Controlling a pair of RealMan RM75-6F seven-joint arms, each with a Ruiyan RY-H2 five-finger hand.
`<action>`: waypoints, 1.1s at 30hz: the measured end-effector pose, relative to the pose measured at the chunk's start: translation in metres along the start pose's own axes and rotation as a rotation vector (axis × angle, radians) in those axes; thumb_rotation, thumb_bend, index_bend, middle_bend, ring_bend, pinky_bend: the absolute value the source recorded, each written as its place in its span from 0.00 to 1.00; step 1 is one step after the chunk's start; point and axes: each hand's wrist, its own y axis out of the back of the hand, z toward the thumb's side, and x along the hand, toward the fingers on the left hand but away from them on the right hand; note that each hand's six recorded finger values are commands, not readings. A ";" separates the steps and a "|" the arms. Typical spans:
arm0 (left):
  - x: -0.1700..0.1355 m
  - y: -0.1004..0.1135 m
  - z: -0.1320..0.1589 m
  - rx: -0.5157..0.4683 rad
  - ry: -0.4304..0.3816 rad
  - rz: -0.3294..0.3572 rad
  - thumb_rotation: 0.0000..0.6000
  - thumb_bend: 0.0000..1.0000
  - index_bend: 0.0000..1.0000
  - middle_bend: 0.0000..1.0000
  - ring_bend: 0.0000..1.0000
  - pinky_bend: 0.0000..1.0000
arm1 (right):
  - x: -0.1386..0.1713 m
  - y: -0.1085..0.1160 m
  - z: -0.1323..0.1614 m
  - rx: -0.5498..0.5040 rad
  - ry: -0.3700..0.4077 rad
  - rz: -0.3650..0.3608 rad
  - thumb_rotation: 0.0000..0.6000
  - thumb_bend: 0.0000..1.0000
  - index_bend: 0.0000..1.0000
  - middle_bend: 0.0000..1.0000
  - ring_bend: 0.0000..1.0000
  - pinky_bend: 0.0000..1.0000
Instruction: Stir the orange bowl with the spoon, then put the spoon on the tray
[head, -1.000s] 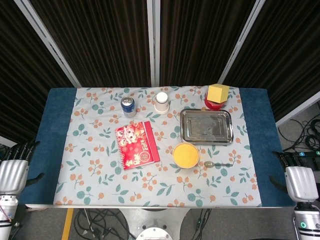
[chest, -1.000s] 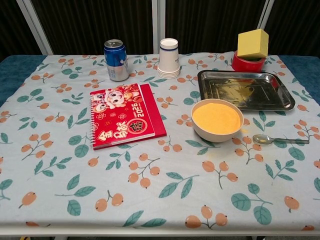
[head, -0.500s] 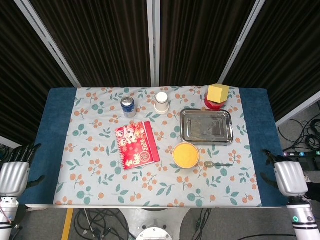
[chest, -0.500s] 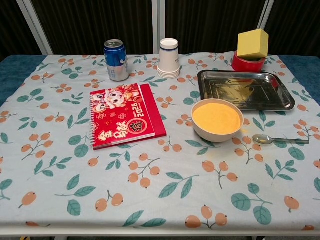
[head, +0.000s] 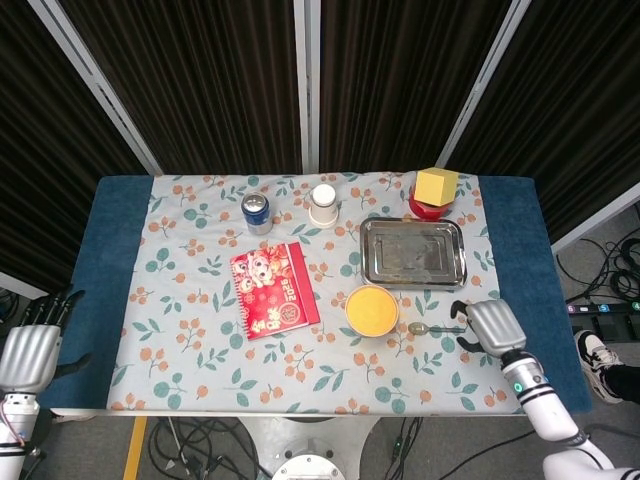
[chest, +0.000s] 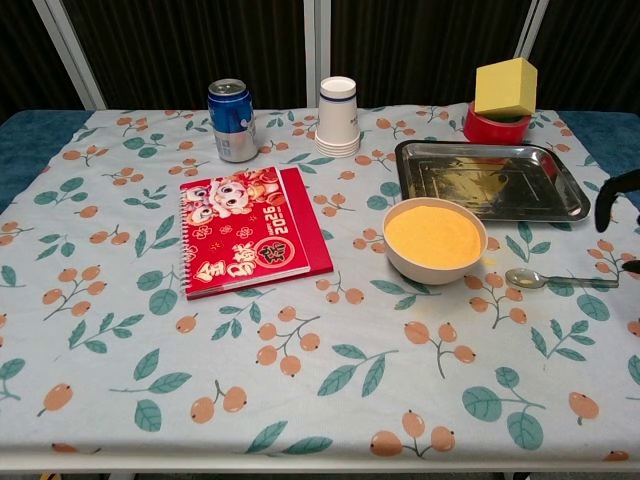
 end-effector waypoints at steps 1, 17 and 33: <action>0.000 0.000 0.000 -0.001 0.001 -0.002 1.00 0.09 0.16 0.16 0.13 0.14 | -0.007 -0.005 0.001 -0.004 -0.003 0.015 1.00 0.18 0.46 0.94 0.96 1.00; 0.000 -0.004 -0.003 -0.011 0.006 -0.010 1.00 0.09 0.16 0.16 0.13 0.14 | -0.035 -0.043 0.007 0.011 -0.014 0.111 1.00 0.24 0.51 0.94 0.96 1.00; 0.000 -0.006 -0.005 -0.011 0.009 -0.017 1.00 0.09 0.16 0.16 0.13 0.14 | -0.040 -0.051 0.007 0.010 -0.018 0.128 1.00 0.34 0.57 0.94 0.96 1.00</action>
